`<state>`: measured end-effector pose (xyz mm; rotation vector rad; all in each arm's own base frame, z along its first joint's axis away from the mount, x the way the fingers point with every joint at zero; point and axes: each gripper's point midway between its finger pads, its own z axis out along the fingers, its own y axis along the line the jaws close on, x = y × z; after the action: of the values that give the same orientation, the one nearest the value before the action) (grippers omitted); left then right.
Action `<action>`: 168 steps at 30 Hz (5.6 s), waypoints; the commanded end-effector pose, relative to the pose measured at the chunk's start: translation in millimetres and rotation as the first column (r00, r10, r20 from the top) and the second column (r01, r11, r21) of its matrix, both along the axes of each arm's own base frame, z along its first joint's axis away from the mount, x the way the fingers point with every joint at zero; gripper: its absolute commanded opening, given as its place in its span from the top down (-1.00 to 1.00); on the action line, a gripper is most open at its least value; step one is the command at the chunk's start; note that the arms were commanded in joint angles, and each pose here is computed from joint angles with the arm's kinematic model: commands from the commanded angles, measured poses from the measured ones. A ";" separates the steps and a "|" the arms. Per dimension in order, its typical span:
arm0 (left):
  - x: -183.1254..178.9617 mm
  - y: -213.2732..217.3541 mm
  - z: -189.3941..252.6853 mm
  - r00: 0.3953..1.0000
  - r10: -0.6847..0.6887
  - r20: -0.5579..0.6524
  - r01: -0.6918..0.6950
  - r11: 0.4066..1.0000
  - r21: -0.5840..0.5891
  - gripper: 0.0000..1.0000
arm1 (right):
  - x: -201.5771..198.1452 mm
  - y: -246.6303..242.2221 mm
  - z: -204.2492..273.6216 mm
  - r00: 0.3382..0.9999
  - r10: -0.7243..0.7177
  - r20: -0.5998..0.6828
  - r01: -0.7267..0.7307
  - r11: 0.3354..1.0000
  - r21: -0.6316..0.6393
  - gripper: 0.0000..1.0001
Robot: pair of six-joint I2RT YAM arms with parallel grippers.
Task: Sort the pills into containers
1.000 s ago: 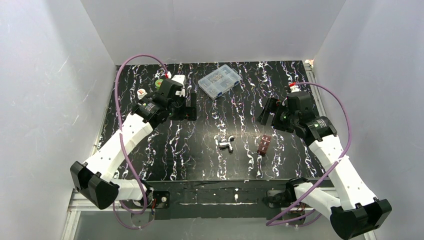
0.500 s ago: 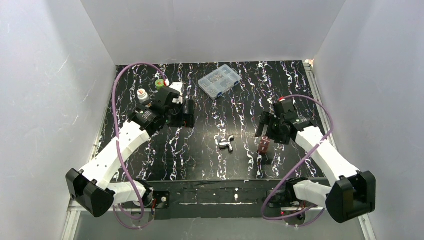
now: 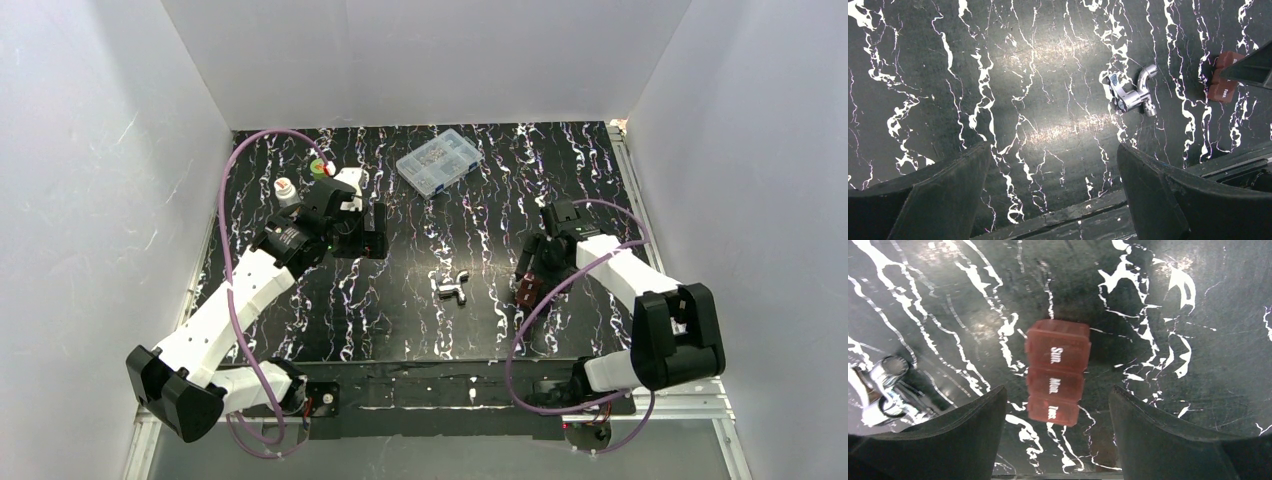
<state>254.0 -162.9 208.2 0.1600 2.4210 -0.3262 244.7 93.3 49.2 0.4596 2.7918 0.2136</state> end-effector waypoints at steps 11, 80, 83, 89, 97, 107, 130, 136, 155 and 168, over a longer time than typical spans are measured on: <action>-2.0 -1.4 -5.2 1.000 -0.010 -0.014 0.010 1.000 -0.013 -0.97 | 14.7 -0.4 -16.4 0.999 -0.025 -0.025 0.025 1.000 0.002 -0.12; 5.6 -87.8 -144.5 0.993 -0.112 0.030 0.109 0.989 0.097 -0.72 | 30.1 259.7 13.9 0.952 0.285 -0.114 -0.237 0.919 0.314 0.53; 6.8 -92.9 -138.1 0.989 -0.134 0.058 0.130 0.988 0.081 -0.71 | 29.1 259.8 18.3 0.952 0.281 -0.122 -0.230 0.920 0.317 0.54; 1.3 -94.2 -125.2 0.973 -0.217 0.080 0.210 0.974 0.086 -0.67 | 26.1 257.8 35.3 0.946 0.318 -0.067 -0.279 0.901 0.332 0.56; -10.6 -85.4 -99.9 0.982 -0.174 0.080 0.173 0.985 0.009 -0.67 | 18.5 261.0 71.1 0.920 0.386 0.060 -0.380 0.848 0.370 0.56; -25.8 -67.4 -24.0 0.988 -0.153 -0.011 0.129 0.867 -0.481 -0.78 | 3.1 274.7 118.2 0.784 0.531 0.320 -0.620 0.651 0.438 0.57; -27.0 -75.3 73.8 0.926 -0.350 0.143 0.251 0.284 -0.925 -0.73 | -6.3 283.4 273.4 0.641 0.295 0.708 -0.764 0.160 0.625 0.55; -23.5 -75.7 78.4 0.929 -0.341 0.142 0.239 0.263 -0.935 -0.59 | -10.5 282.4 275.2 0.629 0.295 0.719 -0.774 0.152 0.615 0.55; -28.0 -75.8 80.0 0.924 -0.363 0.117 0.200 0.199 -0.960 0.65 | -2.0 296.9 271.3 0.640 0.264 0.722 -0.767 0.167 0.619 0.43; -31.4 -71.7 54.4 0.938 -0.346 0.027 0.174 0.404 -0.898 1.00 | 15.9 270.9 246.8 0.713 0.284 0.641 -0.682 0.494 0.540 -0.96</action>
<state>229.9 -237.9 258.7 -0.0713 1.9818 -1.8966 252.2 380.4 274.3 -0.3347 2.1175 1.6275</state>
